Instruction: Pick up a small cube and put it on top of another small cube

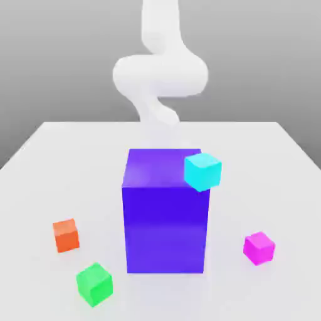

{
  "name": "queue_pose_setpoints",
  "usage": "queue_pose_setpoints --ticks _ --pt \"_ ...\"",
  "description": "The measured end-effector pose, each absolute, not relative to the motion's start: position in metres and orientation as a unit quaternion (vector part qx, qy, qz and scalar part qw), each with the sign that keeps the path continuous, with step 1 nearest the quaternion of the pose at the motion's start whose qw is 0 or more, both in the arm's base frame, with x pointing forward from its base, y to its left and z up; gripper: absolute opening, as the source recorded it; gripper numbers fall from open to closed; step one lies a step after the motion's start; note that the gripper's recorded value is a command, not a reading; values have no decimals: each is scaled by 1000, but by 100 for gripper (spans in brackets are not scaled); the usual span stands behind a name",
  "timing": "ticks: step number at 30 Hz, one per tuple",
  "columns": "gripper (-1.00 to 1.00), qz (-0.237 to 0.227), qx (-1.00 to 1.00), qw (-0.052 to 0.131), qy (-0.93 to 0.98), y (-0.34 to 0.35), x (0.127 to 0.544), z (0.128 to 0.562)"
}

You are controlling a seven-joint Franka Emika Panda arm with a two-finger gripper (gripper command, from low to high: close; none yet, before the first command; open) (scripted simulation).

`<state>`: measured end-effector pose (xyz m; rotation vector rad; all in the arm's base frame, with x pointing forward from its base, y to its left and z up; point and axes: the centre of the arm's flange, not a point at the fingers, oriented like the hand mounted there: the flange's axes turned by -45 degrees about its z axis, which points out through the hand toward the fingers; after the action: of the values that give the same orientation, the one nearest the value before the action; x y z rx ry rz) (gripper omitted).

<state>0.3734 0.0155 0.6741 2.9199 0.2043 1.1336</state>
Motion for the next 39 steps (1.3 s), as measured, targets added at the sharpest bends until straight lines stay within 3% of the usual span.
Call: queue_pose_setpoints --ticks 7,14,21,29,36,37,39 --pt "0 279 921 9 273 74 425 561" --pt "0 197 861 12 469 137 435 444" --pt "0 114 754 10 647 190 407 329" --pt "0 17 578 3 816 226 338 211" --pt "0 0 547 1 837 224 328 137" --pt "-100 0 547 0 837 224 327 130" --pt "-100 0 547 0 837 224 327 129"
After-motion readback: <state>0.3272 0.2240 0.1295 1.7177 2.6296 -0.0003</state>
